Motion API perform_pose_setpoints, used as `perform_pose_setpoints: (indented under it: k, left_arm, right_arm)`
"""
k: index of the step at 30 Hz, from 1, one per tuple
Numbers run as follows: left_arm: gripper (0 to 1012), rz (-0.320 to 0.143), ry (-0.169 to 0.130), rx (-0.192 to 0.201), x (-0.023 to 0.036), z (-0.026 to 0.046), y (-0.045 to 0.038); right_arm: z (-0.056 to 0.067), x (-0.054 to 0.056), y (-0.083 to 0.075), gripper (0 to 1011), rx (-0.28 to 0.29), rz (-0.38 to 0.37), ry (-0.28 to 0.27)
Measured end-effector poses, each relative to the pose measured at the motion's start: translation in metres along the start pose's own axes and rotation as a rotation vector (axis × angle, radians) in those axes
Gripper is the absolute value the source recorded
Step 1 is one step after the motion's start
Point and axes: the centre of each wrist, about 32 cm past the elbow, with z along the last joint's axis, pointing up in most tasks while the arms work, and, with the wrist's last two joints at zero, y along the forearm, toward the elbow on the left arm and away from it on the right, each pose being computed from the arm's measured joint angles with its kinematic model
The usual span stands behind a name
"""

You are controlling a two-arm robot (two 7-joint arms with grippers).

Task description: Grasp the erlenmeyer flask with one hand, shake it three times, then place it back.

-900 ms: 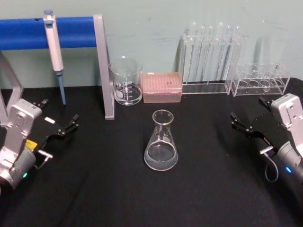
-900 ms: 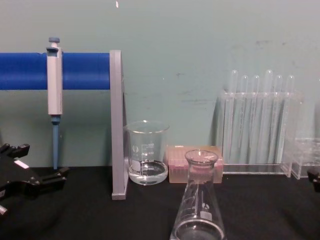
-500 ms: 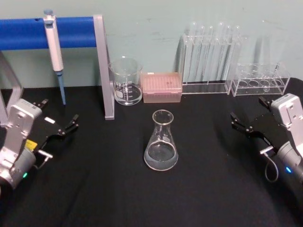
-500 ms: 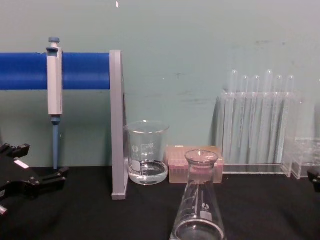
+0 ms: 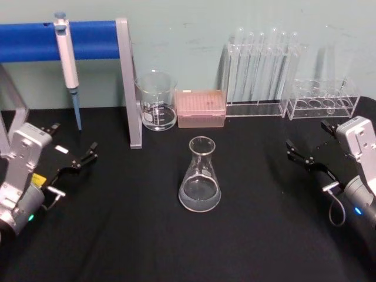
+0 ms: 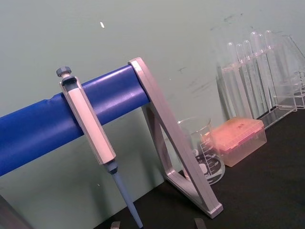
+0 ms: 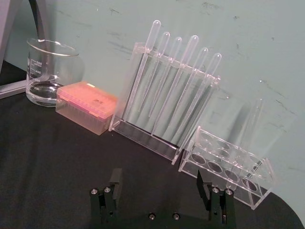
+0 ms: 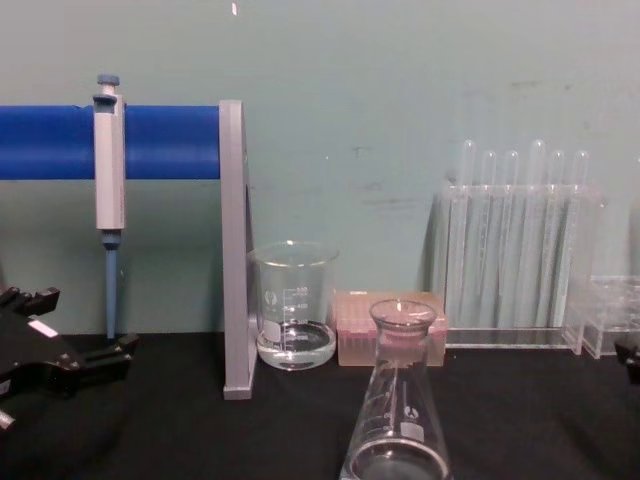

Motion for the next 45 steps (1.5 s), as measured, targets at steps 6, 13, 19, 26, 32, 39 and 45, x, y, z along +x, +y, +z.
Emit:
perform_pose_setpoints:
  k: [6, 13, 19, 26, 32, 39, 45]
  left_arm:
    - [1001, 0.0, 0.0, 0.0, 0.0, 0.0, 0.0]
    - [1001, 0.0, 0.0, 0.0, 0.0, 0.0, 0.0]
    - [1001, 0.0, 0.0, 0.0, 0.0, 0.0, 0.0]
    - [1001, 0.0, 0.0, 0.0, 0.0, 0.0, 0.0]
    - [1001, 0.0, 0.0, 0.0, 0.0, 0.0, 0.0]
    - [1001, 0.0, 0.0, 0.0, 0.0, 0.0, 0.0]
    - [1001, 0.0, 0.0, 0.0, 0.0, 0.0, 0.0]
  right_arm:
    - [0.0, 0.0, 0.0, 1000, 0.0, 0.0, 0.0]
    - [0.0, 0.0, 0.0, 1000, 0.0, 0.0, 0.0]
    - [0.0, 0.001, 0.0, 1000, 0.001, 0.004, 0.004]
    - [0.001, 0.003, -0.001, 1000, 0.005, 0.028, 0.018]
    - [0.007, 0.005, -0.005, 1000, 0.01, 0.069, 0.057]
    - [0.017, 0.008, -0.01, 1000, 0.011, 0.144, 0.146]
    - [0.024, 0.008, -0.012, 1000, 0.016, 0.228, 0.207]
